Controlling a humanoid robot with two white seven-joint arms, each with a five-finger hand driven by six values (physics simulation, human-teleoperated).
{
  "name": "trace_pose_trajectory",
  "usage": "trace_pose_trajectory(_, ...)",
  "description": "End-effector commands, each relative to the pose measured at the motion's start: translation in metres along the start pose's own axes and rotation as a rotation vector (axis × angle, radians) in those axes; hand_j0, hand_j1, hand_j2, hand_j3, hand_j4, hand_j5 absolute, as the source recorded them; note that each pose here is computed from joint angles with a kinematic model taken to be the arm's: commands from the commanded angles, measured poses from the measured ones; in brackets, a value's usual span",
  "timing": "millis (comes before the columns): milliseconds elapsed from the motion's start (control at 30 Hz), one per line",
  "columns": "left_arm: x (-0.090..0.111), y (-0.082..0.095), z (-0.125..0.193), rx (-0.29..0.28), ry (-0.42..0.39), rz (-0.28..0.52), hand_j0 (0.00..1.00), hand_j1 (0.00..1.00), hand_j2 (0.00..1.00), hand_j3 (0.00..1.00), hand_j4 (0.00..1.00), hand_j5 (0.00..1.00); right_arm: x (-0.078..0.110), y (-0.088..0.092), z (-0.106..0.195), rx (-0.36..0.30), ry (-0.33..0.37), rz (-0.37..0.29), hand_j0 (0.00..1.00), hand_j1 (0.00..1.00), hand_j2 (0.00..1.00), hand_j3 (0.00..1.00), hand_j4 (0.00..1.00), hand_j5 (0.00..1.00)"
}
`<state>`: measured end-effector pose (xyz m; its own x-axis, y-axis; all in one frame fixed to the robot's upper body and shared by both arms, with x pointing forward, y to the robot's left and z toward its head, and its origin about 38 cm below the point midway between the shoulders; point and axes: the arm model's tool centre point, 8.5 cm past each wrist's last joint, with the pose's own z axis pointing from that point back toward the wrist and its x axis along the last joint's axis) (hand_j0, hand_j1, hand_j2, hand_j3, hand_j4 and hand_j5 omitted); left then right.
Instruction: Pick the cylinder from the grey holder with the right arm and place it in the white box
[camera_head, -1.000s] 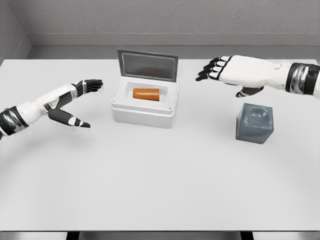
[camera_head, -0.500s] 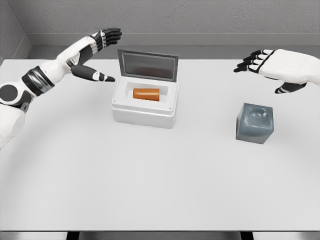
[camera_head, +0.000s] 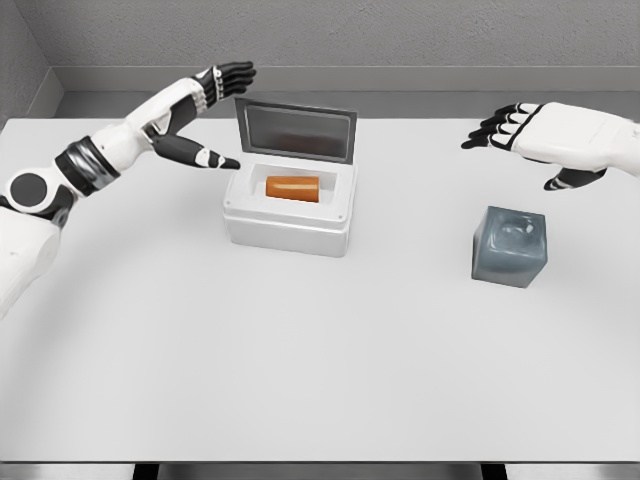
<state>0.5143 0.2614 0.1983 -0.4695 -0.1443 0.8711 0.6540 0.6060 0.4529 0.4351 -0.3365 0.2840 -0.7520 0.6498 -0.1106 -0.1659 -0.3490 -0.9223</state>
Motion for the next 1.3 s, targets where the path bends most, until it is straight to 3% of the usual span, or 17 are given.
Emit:
trace_pose_trajectory(0,0.004,-0.001,-0.003,-0.001,-0.018,0.004,1.00,1.00,1.00,1.00,1.00,1.00,0.000,0.000,0.000,-0.003,0.001,-0.004,1.00,1.00,1.00,1.00,1.00,1.00)
trace_pose_trajectory(400,0.006,-0.013,0.001,-0.025,-0.037,0.015,1.00,1.00,1.00,1.00,1.00,1.00,0.001,-0.001,-0.001,-0.003,-0.003,-0.003,1.00,1.00,1.00,1.00,1.00,1.00)
trace_pose_trajectory(633,0.008,0.000,0.010,0.013,-0.035,0.031,1.00,1.00,1.00,1.00,1.00,1.00,0.002,0.001,-0.002,0.003,-0.007,-0.005,1.00,1.00,1.00,1.00,1.00,1.00)
trace_pose_trajectory(800,-0.011,0.011,0.015,0.054,0.045,0.046,1.00,1.00,1.00,1.00,1.00,1.00,0.002,0.001,-0.002,0.003,-0.007,-0.005,1.00,1.00,1.00,1.00,1.00,1.00)
trace_pose_trajectory(933,-0.026,0.003,0.009,0.047,0.096,0.053,1.00,1.00,1.00,1.00,1.00,1.00,0.003,0.001,-0.004,-0.003,-0.012,-0.006,1.00,1.00,1.00,1.00,1.00,1.00)
trace_pose_trajectory(1267,-0.022,0.001,0.006,0.041,0.072,0.046,1.00,1.00,1.00,1.00,1.00,1.00,0.007,0.000,-0.012,-0.015,-0.028,-0.012,1.00,1.00,1.00,1.00,1.00,1.00)
